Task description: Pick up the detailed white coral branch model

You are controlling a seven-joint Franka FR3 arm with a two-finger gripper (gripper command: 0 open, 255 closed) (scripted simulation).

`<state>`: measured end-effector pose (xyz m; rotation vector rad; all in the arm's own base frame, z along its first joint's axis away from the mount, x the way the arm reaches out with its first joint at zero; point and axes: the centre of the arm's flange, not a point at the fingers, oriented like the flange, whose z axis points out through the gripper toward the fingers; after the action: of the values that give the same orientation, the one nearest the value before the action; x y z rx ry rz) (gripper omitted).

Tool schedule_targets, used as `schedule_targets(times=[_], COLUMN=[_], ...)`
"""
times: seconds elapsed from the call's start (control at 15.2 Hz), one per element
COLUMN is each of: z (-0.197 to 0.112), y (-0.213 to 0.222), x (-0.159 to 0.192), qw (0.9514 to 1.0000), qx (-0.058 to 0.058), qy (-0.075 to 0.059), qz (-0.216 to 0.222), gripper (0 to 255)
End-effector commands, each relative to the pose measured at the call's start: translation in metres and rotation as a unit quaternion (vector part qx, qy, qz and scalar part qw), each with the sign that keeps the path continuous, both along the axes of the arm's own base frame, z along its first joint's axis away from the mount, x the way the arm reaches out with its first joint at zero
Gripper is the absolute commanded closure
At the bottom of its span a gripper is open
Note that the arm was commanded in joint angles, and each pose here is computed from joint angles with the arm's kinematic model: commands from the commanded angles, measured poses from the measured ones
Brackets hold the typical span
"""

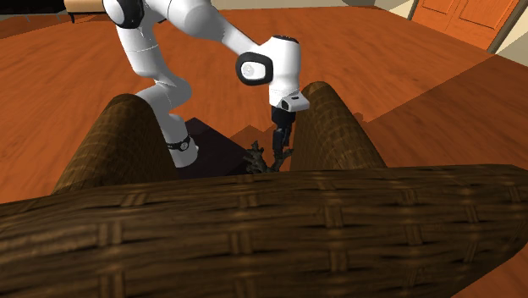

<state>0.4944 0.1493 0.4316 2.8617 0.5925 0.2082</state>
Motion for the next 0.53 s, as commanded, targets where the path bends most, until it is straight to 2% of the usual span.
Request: schedule_targets(times=[0.0, 0.07, 0.2, 0.46], z=[-0.023, -0.022, -0.026, -0.024], y=[0.001, 0.000, 0.005, 0.007], x=[-0.001, 0.000, 0.005, -0.016], qw=[0.9998, 0.9998, 0.9998, 0.9998], qx=[-0.003, -0.003, -0.003, -0.004], qy=[0.019, 0.019, 0.019, 0.019], qz=[0.005, 0.005, 0.005, 0.005], gripper=[0, 255, 255, 255])
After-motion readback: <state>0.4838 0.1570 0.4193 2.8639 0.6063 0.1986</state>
